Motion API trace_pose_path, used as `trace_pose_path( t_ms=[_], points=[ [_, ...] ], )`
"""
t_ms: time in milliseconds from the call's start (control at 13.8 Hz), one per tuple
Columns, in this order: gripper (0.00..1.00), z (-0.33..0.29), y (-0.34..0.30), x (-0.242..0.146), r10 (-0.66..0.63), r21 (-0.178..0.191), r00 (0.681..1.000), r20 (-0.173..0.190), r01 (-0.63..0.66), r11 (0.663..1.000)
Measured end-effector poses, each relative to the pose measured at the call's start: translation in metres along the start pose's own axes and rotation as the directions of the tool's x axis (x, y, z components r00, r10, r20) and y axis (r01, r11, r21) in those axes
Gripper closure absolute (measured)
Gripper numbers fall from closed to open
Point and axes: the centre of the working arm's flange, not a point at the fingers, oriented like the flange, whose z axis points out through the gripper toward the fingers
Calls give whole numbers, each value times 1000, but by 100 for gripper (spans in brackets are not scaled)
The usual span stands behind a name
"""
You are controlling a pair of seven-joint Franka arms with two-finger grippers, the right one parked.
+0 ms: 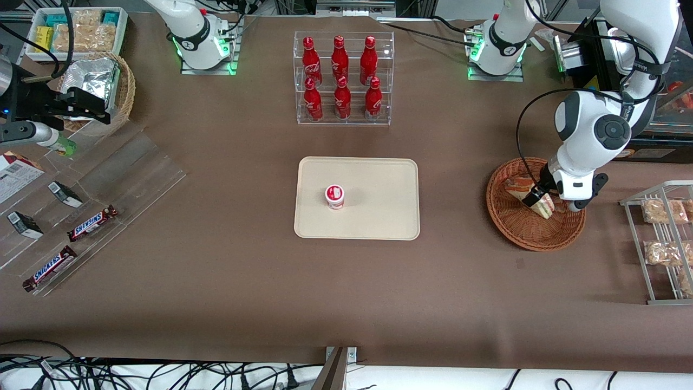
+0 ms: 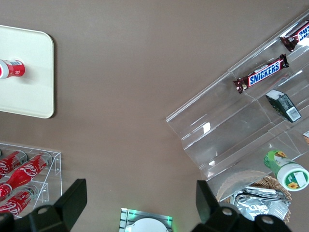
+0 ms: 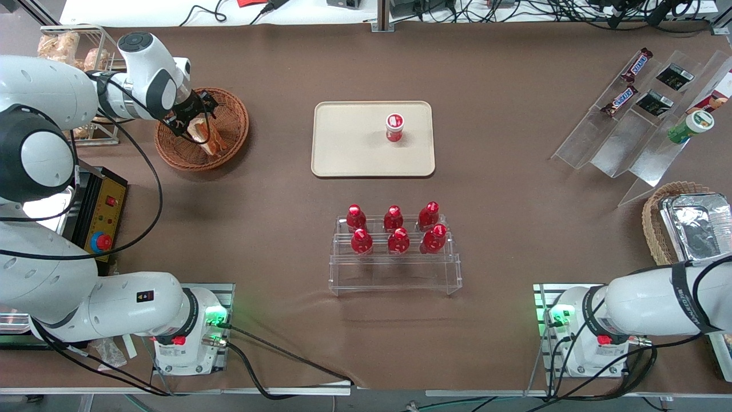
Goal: Place sandwich from basket to tray
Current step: 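Close the left gripper on the sandwich's crust edge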
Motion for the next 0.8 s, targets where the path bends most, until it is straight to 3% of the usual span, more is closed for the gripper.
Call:
trace_pose_path(
  t_ms=[145, 290, 435, 581, 798],
  points=[
    [22, 4, -1, 0, -2, 4, 1000, 5, 2, 1000],
    [47, 7, -1, -1, 11, 12, 1000, 3, -11, 1000],
    [63, 7, 0, -2, 30, 20, 1000, -6, -30, 999],
    [68, 5, 0, -2, 32, 27, 999, -4, -31, 999],
    [80, -19, 4, 7, 37, 65, 999, 12, -38, 997]
  ],
)
